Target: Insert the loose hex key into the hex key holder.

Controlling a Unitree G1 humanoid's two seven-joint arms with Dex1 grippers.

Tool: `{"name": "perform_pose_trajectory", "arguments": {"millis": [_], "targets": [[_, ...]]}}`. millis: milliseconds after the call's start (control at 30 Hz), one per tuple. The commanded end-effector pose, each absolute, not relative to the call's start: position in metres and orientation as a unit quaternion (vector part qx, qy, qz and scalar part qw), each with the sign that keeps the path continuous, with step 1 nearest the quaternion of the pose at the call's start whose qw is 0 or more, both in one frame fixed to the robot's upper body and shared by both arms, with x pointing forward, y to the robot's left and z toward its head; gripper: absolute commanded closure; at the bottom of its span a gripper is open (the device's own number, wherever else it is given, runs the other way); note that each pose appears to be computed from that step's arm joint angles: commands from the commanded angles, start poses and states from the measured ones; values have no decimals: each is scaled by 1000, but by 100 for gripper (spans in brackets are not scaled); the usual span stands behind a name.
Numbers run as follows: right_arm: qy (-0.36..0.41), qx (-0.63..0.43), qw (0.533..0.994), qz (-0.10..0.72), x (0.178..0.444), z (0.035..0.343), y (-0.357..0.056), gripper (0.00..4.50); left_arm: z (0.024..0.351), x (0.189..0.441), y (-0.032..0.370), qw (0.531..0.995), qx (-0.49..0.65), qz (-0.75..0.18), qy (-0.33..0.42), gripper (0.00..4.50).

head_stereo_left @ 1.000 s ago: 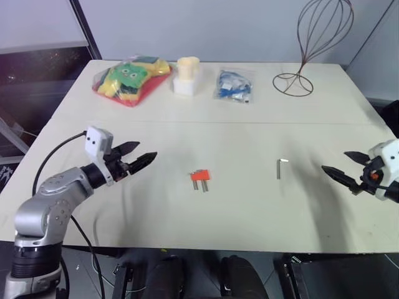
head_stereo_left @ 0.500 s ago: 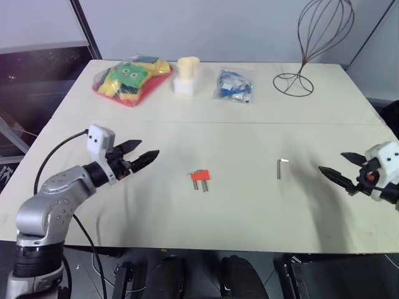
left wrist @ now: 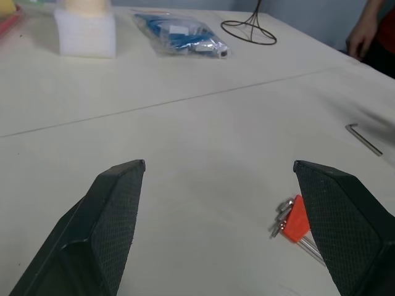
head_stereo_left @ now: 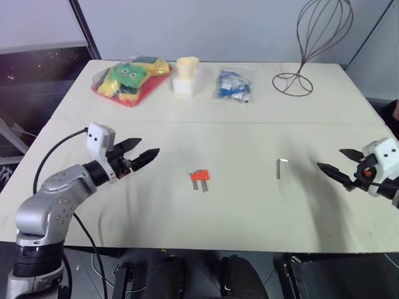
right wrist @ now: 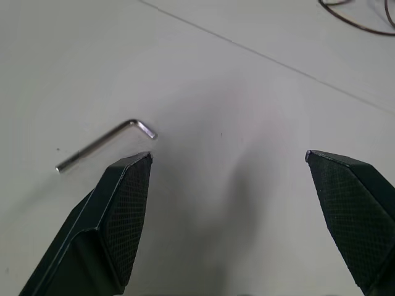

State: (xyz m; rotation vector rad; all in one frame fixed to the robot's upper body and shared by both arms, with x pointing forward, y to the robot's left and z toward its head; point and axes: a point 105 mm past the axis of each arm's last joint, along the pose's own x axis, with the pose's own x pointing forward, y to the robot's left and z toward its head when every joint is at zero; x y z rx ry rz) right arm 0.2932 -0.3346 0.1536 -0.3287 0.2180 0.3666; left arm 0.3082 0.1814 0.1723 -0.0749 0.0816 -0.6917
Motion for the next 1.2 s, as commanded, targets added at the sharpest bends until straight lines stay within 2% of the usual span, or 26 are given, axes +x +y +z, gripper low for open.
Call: {"name": "perform_pose_trajectory", "arguments": {"millis": [33, 133, 300, 433, 500, 633, 767, 1033, 1200], "targets": [[86, -179, 961, 190, 294, 169, -329, 35, 184, 305, 179, 935, -14, -353, 24, 47], [84, -177, 958, 211, 295, 172, -317, 35, 182, 295, 171, 907, 53, -417, 39, 47], [85, -180, 955, 221, 301, 173, -308, 35, 176, 273, 158, 822, 142, -546, 77, 47], [86, -187, 947, 245, 303, 175, -296, 35, 171, 269, 158, 779, 167, -594, 107, 47], [86, -185, 935, 291, 303, 178, -274, 35, 169, 270, 160, 766, 170, -609, 117, 47], [96, -192, 875, 435, 297, 173, -208, 35, 169, 280, 160, 764, 166, -612, 115, 47], [93, -215, 832, 503, 307, 159, -173, 35, 173, 285, 157, 763, 159, -617, 106, 47], [91, -236, 778, 575, 337, 133, -135, 35, 179, 283, 152, 765, 159, -618, 90, 47], [93, -237, 751, 610, 352, 121, -112, 35, 177, 269, 150, 773, 150, -610, 88, 47]]}}
